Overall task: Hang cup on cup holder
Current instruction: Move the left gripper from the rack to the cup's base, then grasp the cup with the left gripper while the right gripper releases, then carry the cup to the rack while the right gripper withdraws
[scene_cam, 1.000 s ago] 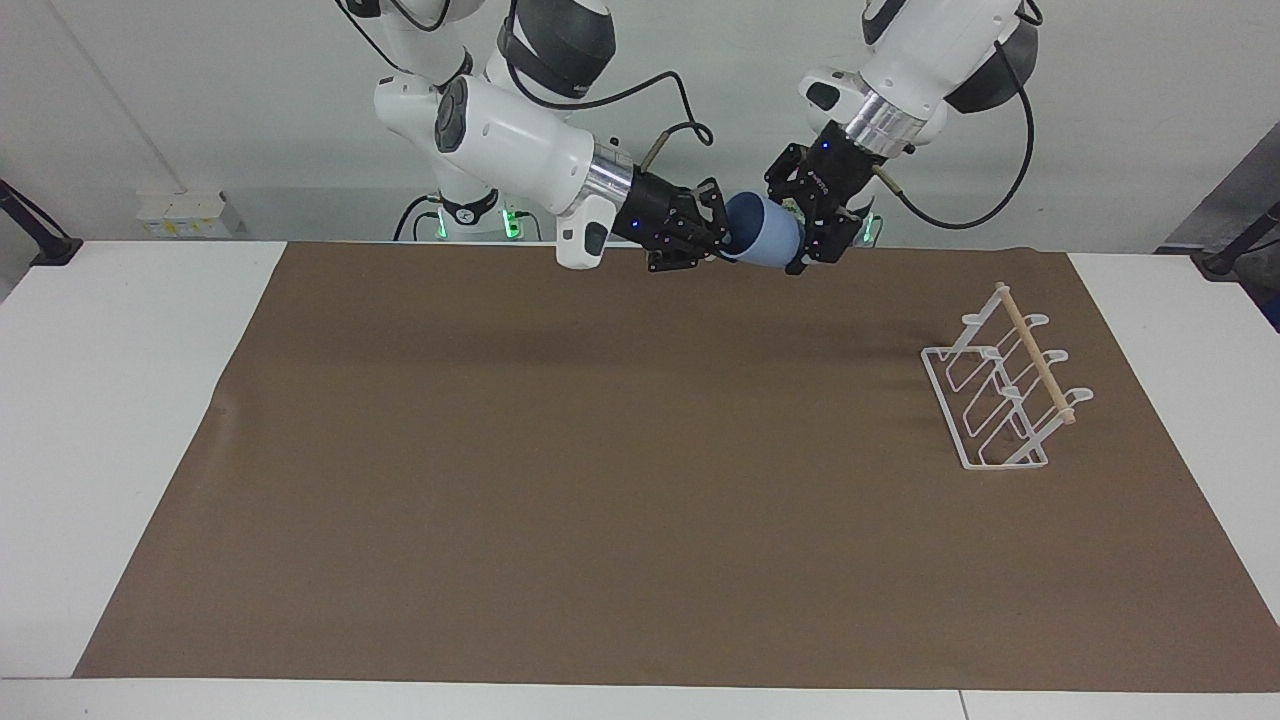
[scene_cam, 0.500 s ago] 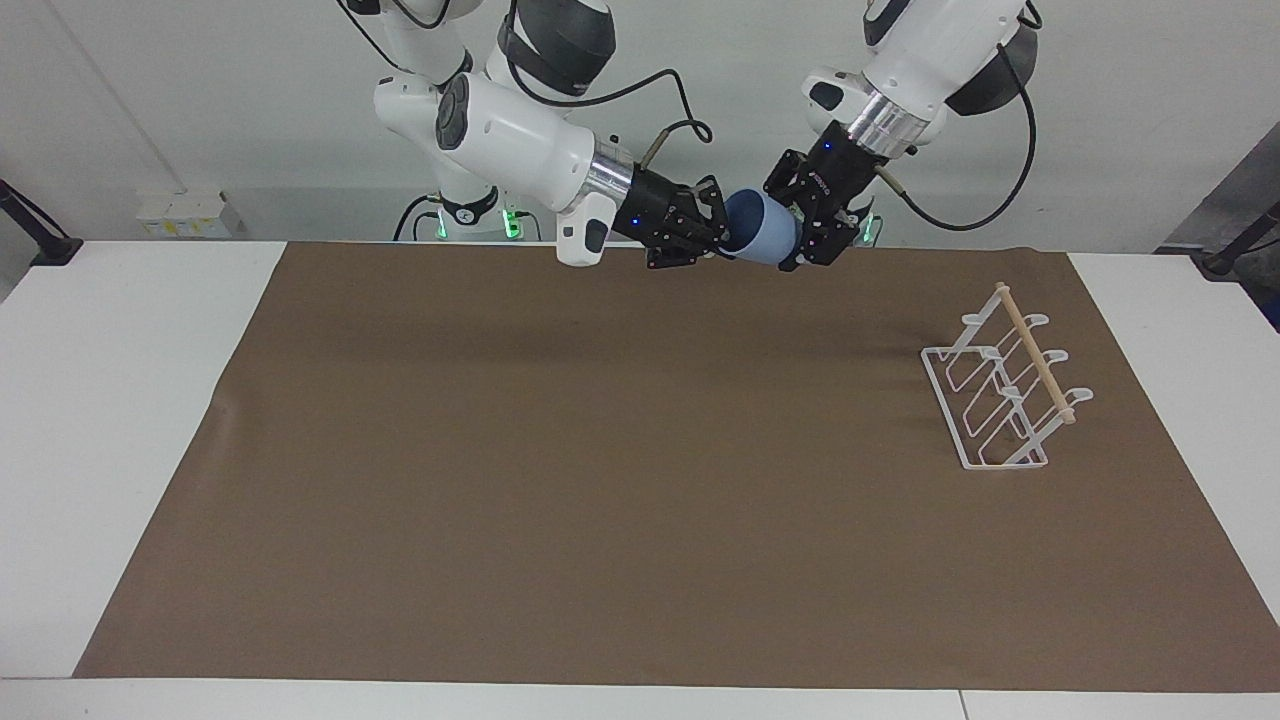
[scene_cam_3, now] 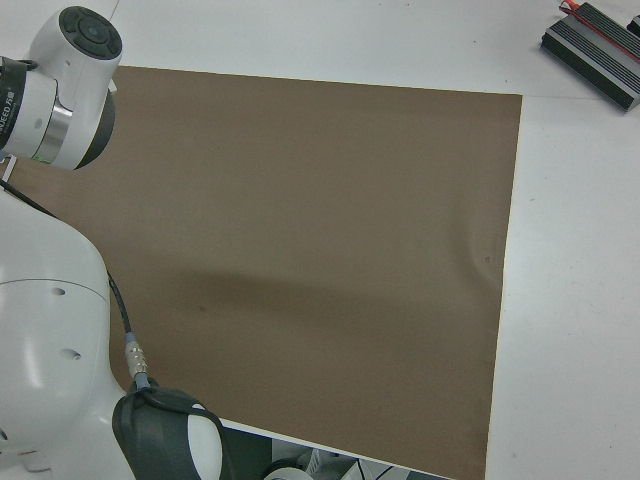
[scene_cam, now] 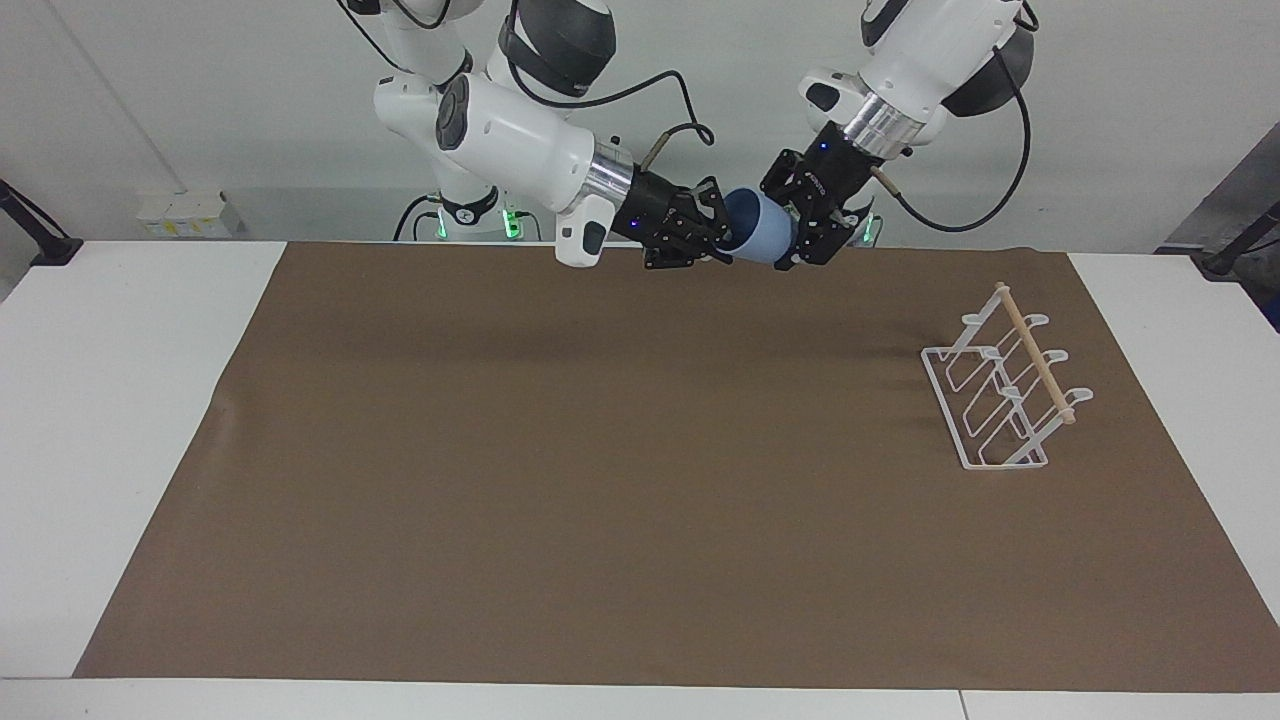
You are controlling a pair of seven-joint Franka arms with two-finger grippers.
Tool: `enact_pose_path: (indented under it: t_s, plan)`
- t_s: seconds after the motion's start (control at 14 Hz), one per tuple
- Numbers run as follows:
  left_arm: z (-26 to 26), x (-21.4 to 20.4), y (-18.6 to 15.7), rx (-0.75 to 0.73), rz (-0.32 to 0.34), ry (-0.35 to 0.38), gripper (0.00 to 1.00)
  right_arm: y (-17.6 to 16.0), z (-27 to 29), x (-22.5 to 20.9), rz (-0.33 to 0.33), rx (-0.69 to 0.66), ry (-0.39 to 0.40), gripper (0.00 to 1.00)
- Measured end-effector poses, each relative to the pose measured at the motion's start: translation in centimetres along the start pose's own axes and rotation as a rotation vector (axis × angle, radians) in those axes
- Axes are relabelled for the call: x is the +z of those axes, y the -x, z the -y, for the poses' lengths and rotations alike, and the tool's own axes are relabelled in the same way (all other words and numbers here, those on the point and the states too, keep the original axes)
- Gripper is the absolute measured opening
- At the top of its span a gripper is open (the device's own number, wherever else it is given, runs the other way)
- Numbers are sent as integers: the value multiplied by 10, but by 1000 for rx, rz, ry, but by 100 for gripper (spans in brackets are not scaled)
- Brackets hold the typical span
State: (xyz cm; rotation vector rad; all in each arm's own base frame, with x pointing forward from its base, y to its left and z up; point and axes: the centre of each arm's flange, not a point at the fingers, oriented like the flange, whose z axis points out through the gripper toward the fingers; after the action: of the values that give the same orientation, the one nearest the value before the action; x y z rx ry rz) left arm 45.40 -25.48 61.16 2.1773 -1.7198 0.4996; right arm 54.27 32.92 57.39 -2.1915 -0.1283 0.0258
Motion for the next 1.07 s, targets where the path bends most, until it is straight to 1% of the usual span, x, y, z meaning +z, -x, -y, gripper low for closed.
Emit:
enact_pose_path:
  t_s: [0.07, 0.14, 0.21, 0.29, 0.43, 0.5, 0.57, 0.64, 0.71, 0.79, 0.93, 1.07]
  plan:
    - [-2, 1, -2, 3, 0, 2, 71, 0, 0, 0, -4, 3, 0, 43]
    - [-2, 0, -1, 2, -1, 1, 71, -1, 0, -1, -10, 4, 0, 53]
    - [-1, 0, -1, 1, -1, 0, 71, -2, 0, -1, -16, 5, -1, 66]
    - [0, -1, 0, -2, -2, -1, 71, -2, 0, -2, -22, 6, -1, 75]
    - [2, -2, 3, -4, 3, -4, 71, -3, 0, -2, -31, 6, -1, 77]
    - [4, -2, 6, 1, 22, -14, 71, -5, 0, -4, -41, 7, -1, 78]
    - [7, -2, 10, 13, 58, -33, 71, -7, -1, -8, -57, 9, -2, 82]
    - [10, -3, 16, 25, 101, -55, 71, -10, -3, -14, -74, 12, -2, 82]
    - [15, -5, 22, 33, 140, -79, 71, -15, -7, -23, -95, 18, -1, 88]
    - [21, -8, 30, 38, 181, -107, 71, -20, -14, -36, -121, 29, 2, 99]
    - [31, -14, 45, 45, 259, -146, 71, -32, -32, -68, -183, 45, 27, 100]
    - [42, -20, 66, 24, 326, -158, 71, -43, -52, -100, -255, 42, 94, 100]
